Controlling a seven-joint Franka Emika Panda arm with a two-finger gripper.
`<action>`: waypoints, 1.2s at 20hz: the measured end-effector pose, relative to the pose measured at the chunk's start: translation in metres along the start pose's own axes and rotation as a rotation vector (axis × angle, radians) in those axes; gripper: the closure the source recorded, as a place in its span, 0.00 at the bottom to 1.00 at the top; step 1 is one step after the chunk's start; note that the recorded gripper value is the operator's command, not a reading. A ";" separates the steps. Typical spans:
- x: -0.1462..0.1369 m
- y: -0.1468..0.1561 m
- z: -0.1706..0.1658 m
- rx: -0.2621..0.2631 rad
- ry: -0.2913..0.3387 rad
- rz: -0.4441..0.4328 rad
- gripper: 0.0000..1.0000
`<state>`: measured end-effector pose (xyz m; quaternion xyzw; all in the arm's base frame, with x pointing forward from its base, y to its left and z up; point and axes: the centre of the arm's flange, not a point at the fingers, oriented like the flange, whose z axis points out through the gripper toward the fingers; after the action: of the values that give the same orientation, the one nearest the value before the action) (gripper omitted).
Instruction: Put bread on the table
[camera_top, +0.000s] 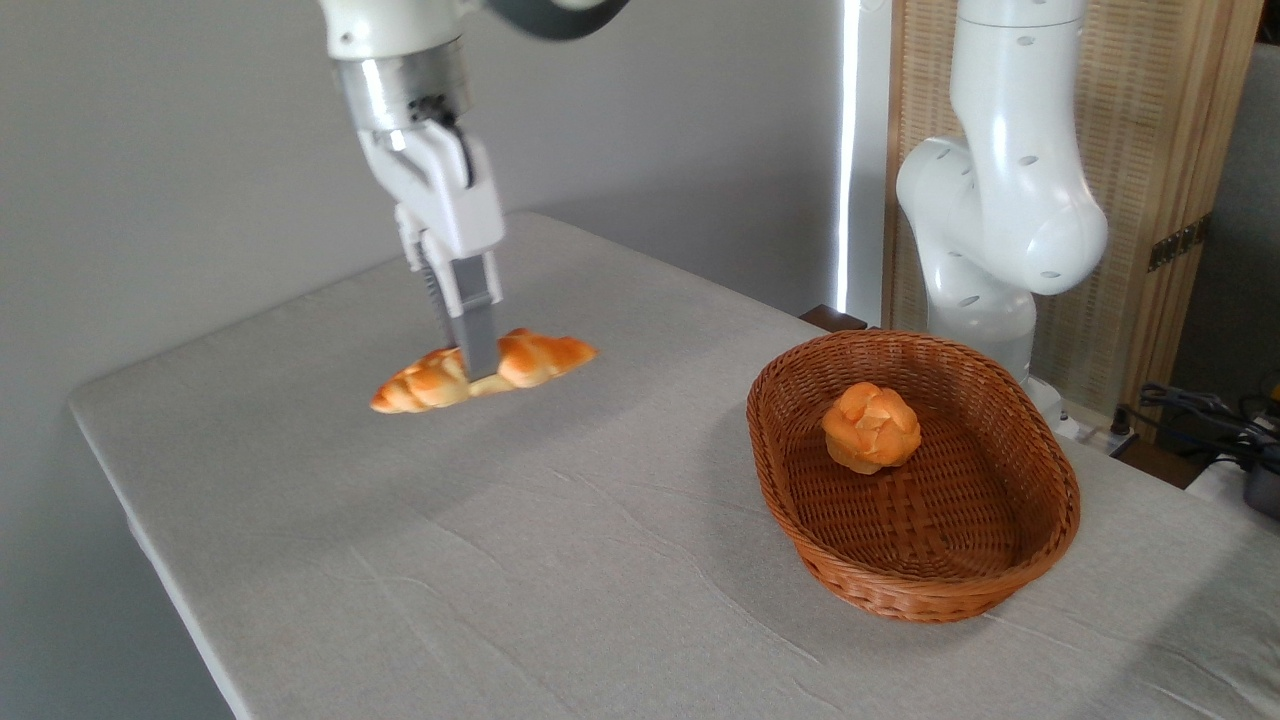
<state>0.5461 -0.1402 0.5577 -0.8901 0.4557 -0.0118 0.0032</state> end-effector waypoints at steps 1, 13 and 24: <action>0.011 0.006 0.009 -0.005 -0.007 0.009 0.42; 0.067 0.027 0.094 -0.053 -0.065 0.078 0.00; 0.071 0.034 0.107 -0.068 -0.083 0.090 0.00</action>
<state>0.5633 -0.2183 0.4515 -0.8679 0.4951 0.0406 -0.0075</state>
